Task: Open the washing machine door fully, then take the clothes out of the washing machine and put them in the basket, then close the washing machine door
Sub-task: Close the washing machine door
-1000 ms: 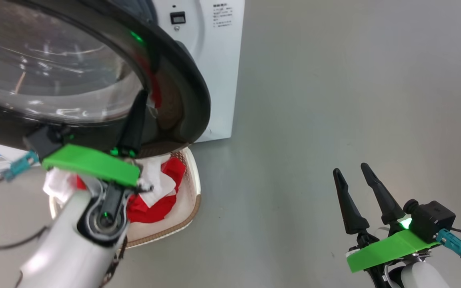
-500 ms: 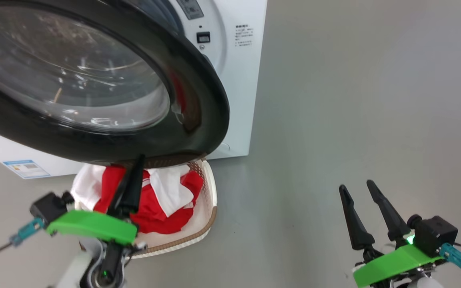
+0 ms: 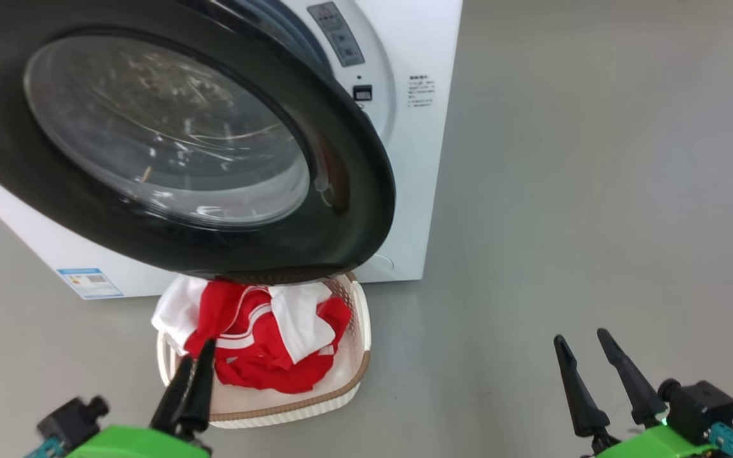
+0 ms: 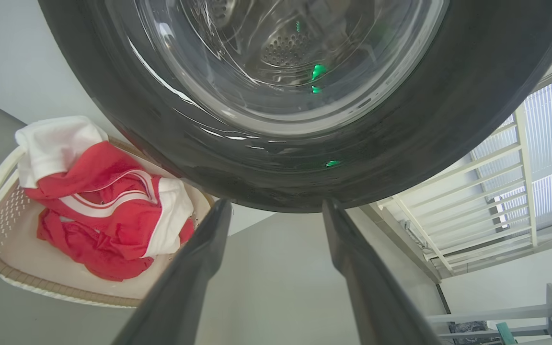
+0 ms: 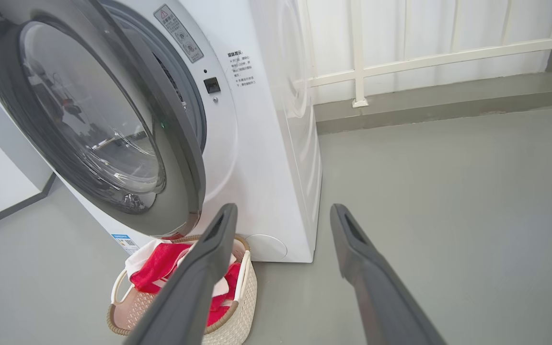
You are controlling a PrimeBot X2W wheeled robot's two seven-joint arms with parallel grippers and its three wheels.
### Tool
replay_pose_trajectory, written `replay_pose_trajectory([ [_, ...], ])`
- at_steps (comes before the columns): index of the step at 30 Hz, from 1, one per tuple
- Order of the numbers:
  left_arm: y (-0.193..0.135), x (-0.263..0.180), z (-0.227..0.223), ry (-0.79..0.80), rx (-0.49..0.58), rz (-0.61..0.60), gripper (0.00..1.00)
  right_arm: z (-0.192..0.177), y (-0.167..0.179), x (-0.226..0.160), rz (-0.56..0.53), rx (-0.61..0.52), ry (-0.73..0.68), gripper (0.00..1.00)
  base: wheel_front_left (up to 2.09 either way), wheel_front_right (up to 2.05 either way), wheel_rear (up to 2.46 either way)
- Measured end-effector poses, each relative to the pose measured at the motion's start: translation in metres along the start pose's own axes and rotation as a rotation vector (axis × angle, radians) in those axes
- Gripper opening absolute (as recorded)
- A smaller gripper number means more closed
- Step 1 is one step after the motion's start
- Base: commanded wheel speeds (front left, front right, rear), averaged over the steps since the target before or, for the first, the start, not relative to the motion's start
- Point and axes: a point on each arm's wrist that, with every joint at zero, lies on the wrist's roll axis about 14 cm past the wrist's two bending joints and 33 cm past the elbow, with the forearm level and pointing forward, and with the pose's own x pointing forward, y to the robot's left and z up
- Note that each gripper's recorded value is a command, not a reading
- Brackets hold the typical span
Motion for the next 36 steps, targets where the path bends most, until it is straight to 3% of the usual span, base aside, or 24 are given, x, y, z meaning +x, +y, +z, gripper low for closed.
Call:
replay_pose_trajectory([
  [10, 0.029, -0.037, 0.013, -0.052, 0.080, 0.074, 1.00, -0.009, -0.006, -0.017, -0.011, -0.010, 0.032, 1.00, 0.00, 0.00, 0.00],
  [15, 0.035, -0.046, 0.021, -0.066, 0.192, 0.078, 1.00, -0.008, -0.009, -0.019, -0.018, -0.012, 0.030, 1.00, 0.00, 0.00, 0.00],
  [24, 0.040, -0.060, 0.029, -0.071, 0.534, 0.082, 1.00, -0.009, -0.015, -0.027, -0.041, -0.012, 0.031, 1.00, 0.00, 0.00, 0.00],
  [36, 0.020, -0.064, 0.041, -0.150, 0.714, 0.073, 1.00, -0.006, -0.019, -0.028, -0.054, -0.013, 0.021, 1.00, 0.00, 0.00, 0.00],
])
